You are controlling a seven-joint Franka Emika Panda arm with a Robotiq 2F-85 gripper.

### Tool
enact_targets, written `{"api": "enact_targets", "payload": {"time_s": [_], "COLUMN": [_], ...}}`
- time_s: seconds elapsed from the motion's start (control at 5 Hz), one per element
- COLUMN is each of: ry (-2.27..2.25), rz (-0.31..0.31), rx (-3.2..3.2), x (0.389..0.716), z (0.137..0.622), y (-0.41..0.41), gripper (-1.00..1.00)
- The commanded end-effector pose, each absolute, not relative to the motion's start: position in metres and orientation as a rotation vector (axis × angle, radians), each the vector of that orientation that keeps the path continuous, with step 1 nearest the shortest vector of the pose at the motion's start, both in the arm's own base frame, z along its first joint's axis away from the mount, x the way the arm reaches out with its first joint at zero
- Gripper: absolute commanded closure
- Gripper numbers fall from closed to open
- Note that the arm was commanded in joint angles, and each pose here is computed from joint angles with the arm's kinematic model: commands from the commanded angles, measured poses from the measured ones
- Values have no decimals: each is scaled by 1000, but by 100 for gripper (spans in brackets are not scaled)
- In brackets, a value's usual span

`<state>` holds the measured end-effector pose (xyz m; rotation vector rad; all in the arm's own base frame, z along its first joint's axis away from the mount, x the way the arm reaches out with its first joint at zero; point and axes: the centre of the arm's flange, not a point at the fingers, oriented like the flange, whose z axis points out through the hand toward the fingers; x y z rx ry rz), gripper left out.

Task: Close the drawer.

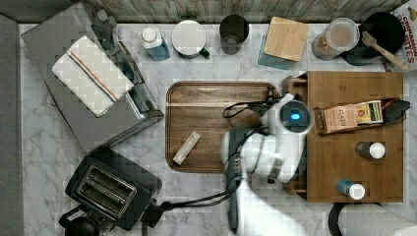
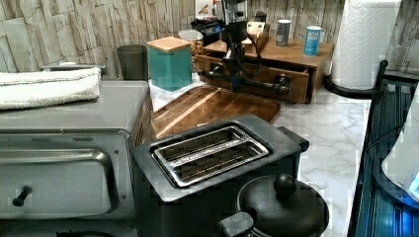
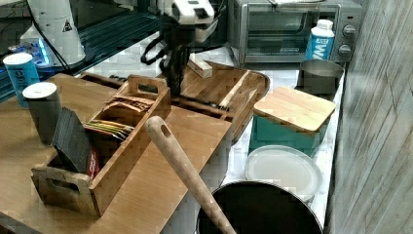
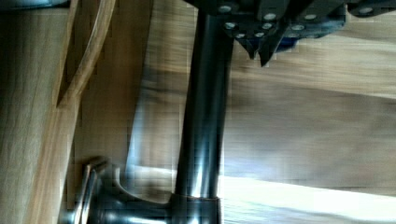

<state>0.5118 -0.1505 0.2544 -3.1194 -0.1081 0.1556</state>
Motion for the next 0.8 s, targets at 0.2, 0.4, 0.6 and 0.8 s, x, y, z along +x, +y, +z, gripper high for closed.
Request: {"api": "enact_targets", "payload": {"time_s": [0.2, 0.4, 0.6, 0.8], "ry": [385, 384, 385, 384], "rz": [-308, -309, -309, -308], "rx": [-3222, -3222, -3222, -3222], "x": [472, 472, 472, 472], "z": [355, 355, 355, 355], "y": [-309, -309, -309, -309], "gripper": [100, 100, 100, 100]}}
